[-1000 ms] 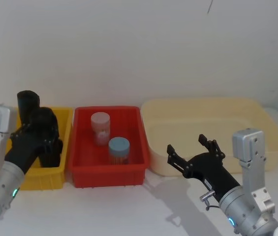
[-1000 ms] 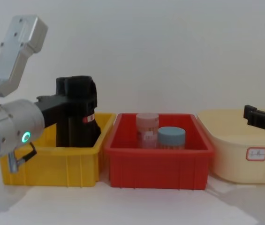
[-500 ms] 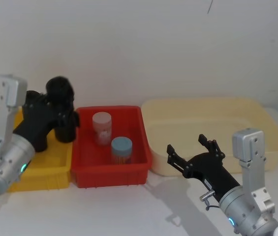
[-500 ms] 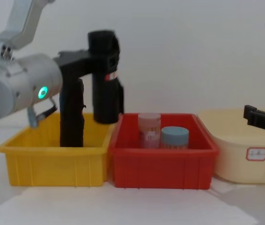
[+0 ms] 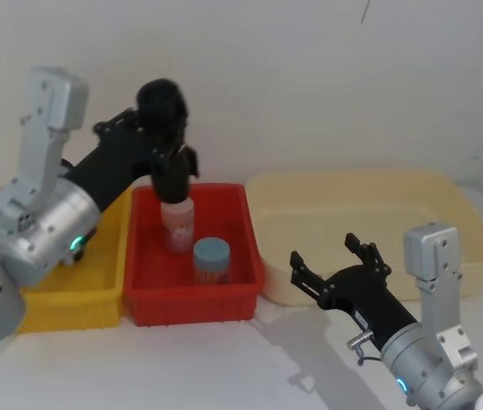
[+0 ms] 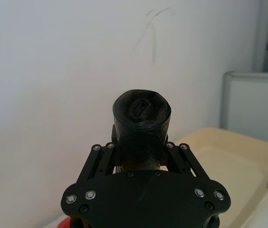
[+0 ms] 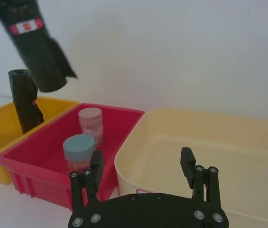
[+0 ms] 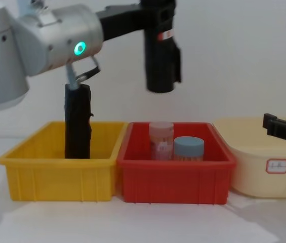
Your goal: Pick up the garbage bag with the one hand and transfer it to the other hand.
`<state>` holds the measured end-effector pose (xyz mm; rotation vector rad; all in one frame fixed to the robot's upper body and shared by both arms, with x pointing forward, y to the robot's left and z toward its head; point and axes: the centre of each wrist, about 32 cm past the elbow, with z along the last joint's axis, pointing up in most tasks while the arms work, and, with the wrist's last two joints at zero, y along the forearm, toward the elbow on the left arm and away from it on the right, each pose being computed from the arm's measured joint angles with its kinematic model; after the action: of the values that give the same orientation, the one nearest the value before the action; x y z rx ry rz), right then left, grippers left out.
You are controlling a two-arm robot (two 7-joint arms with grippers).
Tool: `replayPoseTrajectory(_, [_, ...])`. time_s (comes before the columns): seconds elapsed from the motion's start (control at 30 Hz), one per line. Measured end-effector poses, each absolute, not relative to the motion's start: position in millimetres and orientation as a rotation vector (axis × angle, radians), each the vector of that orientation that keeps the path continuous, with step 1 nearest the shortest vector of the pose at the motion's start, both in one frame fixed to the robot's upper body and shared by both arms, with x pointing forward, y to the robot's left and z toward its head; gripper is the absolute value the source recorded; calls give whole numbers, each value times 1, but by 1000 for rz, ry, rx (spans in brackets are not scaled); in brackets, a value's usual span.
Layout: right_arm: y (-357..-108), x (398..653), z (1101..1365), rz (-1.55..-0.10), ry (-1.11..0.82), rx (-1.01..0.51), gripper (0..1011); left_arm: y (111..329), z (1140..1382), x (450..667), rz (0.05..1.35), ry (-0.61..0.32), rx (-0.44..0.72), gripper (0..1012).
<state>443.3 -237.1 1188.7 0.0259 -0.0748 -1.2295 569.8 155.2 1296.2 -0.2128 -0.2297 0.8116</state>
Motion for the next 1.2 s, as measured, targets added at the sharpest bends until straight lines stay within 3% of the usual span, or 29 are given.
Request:
replayPoseTrajectory(0.4, [-237,443,1189,-1230,-75,26,1000,124,1314,588,654,-191,-232,390])
replayPoseTrajectory(1.2, [-237,443,1189,-1229,-75,26,1000,87,1301,600,522,-57,-201,390])
